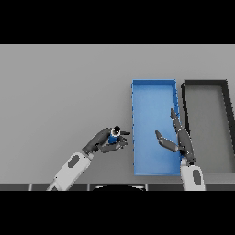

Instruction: Pick up the blue pipe and place it into the blue bin.

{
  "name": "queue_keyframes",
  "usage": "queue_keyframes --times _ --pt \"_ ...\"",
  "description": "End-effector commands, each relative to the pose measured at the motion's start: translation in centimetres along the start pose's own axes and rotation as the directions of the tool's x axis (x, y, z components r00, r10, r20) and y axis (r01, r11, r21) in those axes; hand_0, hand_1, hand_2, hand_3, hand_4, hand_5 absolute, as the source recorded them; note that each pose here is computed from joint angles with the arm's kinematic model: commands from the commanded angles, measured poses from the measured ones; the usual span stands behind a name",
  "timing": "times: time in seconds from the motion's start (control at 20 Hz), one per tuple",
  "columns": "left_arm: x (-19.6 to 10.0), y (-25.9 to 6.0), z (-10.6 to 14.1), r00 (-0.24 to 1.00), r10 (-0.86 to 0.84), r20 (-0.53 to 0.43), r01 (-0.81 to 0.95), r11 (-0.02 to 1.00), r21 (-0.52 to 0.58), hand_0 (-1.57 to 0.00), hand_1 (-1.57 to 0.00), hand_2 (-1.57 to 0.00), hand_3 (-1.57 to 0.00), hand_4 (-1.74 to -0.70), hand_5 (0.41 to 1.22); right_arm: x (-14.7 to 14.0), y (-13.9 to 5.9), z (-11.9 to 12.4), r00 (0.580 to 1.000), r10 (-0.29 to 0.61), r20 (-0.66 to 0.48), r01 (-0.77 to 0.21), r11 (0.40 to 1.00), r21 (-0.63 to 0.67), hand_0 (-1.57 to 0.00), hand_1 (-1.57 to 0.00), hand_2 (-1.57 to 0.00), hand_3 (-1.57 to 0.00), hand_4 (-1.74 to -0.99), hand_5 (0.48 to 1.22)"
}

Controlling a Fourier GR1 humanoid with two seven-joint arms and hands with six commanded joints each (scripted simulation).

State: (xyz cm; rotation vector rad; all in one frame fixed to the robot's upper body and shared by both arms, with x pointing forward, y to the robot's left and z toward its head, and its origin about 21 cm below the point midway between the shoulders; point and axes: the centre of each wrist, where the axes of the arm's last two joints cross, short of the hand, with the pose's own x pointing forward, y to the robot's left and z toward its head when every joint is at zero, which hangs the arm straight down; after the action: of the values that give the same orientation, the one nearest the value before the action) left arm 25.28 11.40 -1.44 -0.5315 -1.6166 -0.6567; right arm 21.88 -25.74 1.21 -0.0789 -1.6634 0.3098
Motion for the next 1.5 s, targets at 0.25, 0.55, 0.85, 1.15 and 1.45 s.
queue_keyframes --times 0.25,0.55,0.85,1.15,1.45 --pt "4.5 0.1 -1.6 0.993 -0.022 0.119 0.029 0.998 -0.063 -1.55 -1.55 -1.55 -1.44 -1.72 1.212 0.0 -0.3 0.1 1.0 0.023 0.01 -0.023 1.0 -0.006 0.0 0.0 0.0 0.0 -1.219 0.634" --pt "6.5 -0.2 -2.2 0.995 -0.028 0.098 0.039 0.993 -0.11 -1.56 -1.57 -1.57 -1.44 -1.73 1.219 -0.3 -0.7 0.6 0.999 0.029 0.024 -0.029 1.0 -0.002 0.0 0.0 0.0 0.0 -1.189 0.631" --pt "6.6 -0.5 -2.2 0.996 -0.025 0.08 0.035 0.991 -0.129 -1.57 -1.57 -1.57 -1.44 -1.73 1.219 -0.1 -0.1 0.6 1.0 0.019 0.018 -0.019 1.0 -0.019 0.0 0.0 0.0 0.0 -1.186 0.629" --pt "6.3 -0.2 -2.0 0.997 -0.037 0.074 0.046 0.991 -0.124 -1.57 -1.57 -1.57 -1.44 -1.73 1.221 0.9 -0.2 0.1 0.995 -0.037 0.088 0.036 0.999 0.015 0.0 0.0 0.0 0.0 -1.195 0.61" --pt "6.6 -0.2 -2.0 0.997 -0.04 0.071 0.049 0.99 -0.13 -1.57 -1.57 -1.57 -1.44 -1.73 1.221 7.1 -2.6 -0.9 0.977 -0.139 0.161 0.082 0.944 0.321 0.0 0.0 0.0 0.0 -1.25 0.532"
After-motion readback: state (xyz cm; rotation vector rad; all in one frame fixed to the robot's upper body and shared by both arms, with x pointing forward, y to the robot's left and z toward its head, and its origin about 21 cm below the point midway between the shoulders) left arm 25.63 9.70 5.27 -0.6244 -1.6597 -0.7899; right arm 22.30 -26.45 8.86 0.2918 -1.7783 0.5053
